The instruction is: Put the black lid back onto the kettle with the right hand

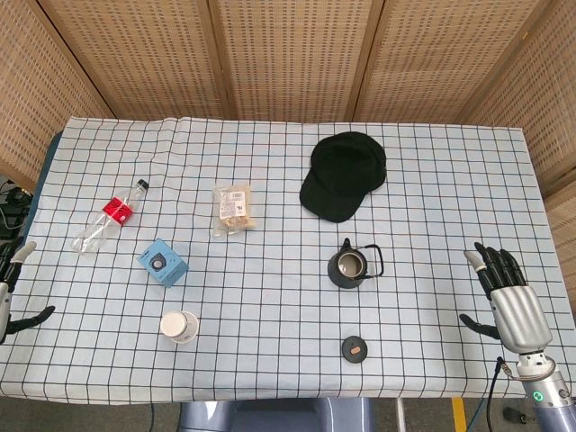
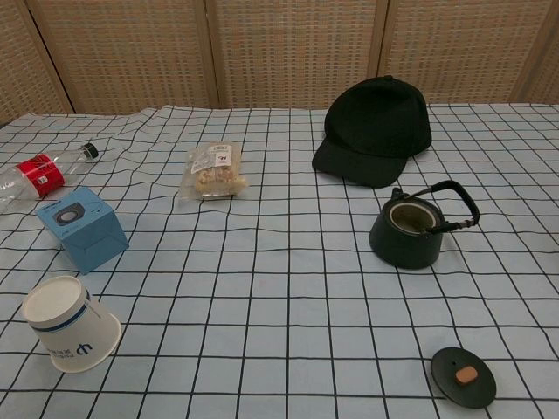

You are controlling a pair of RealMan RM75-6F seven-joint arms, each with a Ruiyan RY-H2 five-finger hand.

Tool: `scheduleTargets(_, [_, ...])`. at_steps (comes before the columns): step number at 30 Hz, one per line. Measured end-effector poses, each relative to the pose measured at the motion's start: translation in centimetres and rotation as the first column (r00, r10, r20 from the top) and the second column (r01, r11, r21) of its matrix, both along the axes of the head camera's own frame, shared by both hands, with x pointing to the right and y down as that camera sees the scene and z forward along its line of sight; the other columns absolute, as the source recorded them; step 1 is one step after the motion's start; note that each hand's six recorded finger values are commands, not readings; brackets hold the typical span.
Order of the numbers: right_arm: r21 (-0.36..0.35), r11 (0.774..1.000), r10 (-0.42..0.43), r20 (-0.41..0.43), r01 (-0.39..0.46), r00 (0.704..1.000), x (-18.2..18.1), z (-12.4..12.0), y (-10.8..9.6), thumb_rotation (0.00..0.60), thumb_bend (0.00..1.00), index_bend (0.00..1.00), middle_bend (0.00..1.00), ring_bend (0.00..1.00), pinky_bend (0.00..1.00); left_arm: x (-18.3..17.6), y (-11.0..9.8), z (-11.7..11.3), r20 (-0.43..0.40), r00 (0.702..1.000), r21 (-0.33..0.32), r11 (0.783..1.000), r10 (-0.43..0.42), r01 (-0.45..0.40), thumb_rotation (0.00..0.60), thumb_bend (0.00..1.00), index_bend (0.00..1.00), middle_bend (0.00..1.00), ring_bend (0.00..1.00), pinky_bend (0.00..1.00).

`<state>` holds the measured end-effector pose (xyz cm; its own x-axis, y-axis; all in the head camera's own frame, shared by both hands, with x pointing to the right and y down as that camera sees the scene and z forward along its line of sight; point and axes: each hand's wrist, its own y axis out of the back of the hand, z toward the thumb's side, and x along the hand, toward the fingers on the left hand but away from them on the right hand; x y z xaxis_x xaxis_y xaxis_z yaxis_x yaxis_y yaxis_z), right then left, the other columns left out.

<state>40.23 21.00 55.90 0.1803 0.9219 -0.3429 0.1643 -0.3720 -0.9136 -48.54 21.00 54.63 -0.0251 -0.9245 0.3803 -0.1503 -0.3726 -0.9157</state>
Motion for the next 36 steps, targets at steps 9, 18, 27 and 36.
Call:
scheduleTargets(9, [-0.007, 1.000, -0.004, 0.007, 0.004, 1.000, 0.0, 0.1, 0.0, 0.600, 0.18, 0.00, 0.00, 0.00, 0.00, 0.0, 0.0, -0.1, -0.001, 1.000, 0.002, 1.000, 0.000, 0.000, 0.600, 0.05, 0.00, 0.00, 0.00, 0.00])
scheduleTargets(18, [-0.020, 0.999, -0.026, 0.033, 0.026, 0.999, -0.7, -0.1, 0.2, 0.600, 0.18, 0.00, 0.00, 0.00, 0.00, -0.2, -0.2, -0.1, -0.004, 1.000, 0.004, 1.000, -0.006, 0.006, 0.600, 0.05, 0.00, 0.00, 0.00, 0.00])
scheduleTargets(27, [-0.058, 0.993, -0.100, 0.083, 0.105, 0.992, -2.5, -0.2, 1.4, 0.600, 0.18, 0.12, 0.00, 0.00, 0.00, -0.1, -0.2, -0.2, -0.010, 1.000, 0.004, 1.000, -0.006, 0.006, 0.600, 0.05, 0.00, 0.00, 0.00, 0.00])
scheduleTargets(36, [-0.186, 0.946, -0.228, 0.202, 0.266, 0.953, -6.5, 1.1, 4.0, 0.600, 0.18, 0.28, 0.01, 0.00, 0.00, 0.0, -0.2, -0.2, -0.014, 1.000, 0.002, 1.000, -0.002, 0.002, 0.600, 0.05, 0.00, 0.00, 0.00, 0.00])
